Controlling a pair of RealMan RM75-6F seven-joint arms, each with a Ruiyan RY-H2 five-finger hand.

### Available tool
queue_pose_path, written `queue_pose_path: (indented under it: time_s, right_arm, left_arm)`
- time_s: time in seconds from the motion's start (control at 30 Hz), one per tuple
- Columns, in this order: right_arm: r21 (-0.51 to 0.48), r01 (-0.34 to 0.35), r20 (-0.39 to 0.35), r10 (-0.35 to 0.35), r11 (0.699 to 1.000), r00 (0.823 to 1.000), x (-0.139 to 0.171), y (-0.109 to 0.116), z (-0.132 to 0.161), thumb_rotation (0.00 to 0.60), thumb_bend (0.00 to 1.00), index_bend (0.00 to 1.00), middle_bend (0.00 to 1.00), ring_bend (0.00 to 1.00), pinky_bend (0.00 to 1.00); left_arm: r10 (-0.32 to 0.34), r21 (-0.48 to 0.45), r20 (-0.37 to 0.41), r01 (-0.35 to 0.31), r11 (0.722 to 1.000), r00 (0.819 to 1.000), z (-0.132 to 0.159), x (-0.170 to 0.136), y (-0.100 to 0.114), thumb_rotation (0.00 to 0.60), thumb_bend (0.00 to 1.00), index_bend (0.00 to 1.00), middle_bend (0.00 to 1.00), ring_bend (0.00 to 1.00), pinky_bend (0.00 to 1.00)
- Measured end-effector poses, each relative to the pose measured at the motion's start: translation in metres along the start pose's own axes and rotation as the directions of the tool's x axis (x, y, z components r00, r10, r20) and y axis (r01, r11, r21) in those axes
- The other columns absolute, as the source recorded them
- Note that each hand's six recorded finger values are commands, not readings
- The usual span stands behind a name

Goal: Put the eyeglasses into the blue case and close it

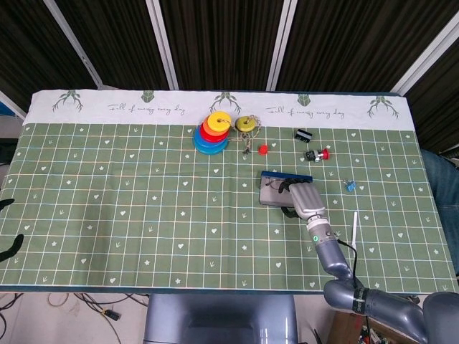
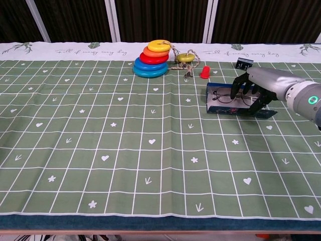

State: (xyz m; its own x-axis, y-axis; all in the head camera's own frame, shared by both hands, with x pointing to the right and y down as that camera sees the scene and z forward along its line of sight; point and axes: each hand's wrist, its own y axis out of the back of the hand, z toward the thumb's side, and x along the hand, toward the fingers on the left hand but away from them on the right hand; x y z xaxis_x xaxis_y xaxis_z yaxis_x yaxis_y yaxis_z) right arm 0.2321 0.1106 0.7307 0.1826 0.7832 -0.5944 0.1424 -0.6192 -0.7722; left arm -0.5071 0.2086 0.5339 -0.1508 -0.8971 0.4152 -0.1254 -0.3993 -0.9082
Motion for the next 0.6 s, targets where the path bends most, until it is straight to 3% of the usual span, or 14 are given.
queue_pose_path:
  time_s: [0.17, 0.6]
  right_arm:
    - [-0.014, 0.001, 0.008, -0.001, 1.000, 1.000, -0.0025, 0.0022, 0.0011, 0.600, 0.50, 0.52, 0.30, 0.29, 0.28]
    - [-0.022, -0.009, 0.012, 0.009, 1.000, 1.000, -0.0039, 0.0016, 0.0031, 0.600, 0.49, 0.55, 0.30, 0.29, 0.28]
  left_arm:
    - [-0.002, -0.001, 0.000, 0.002, 1.000, 1.000, 0.0001, -0.0004, -0.0002, 0.600, 0.31, 0.20, 0.01, 0.00, 0.00]
    - [-0.002, -0.004, -0.003, 0.002, 1.000, 1.000, -0.0001, -0.0005, 0.0001, 0.600, 0.31, 0.20, 0.01, 0.00, 0.00]
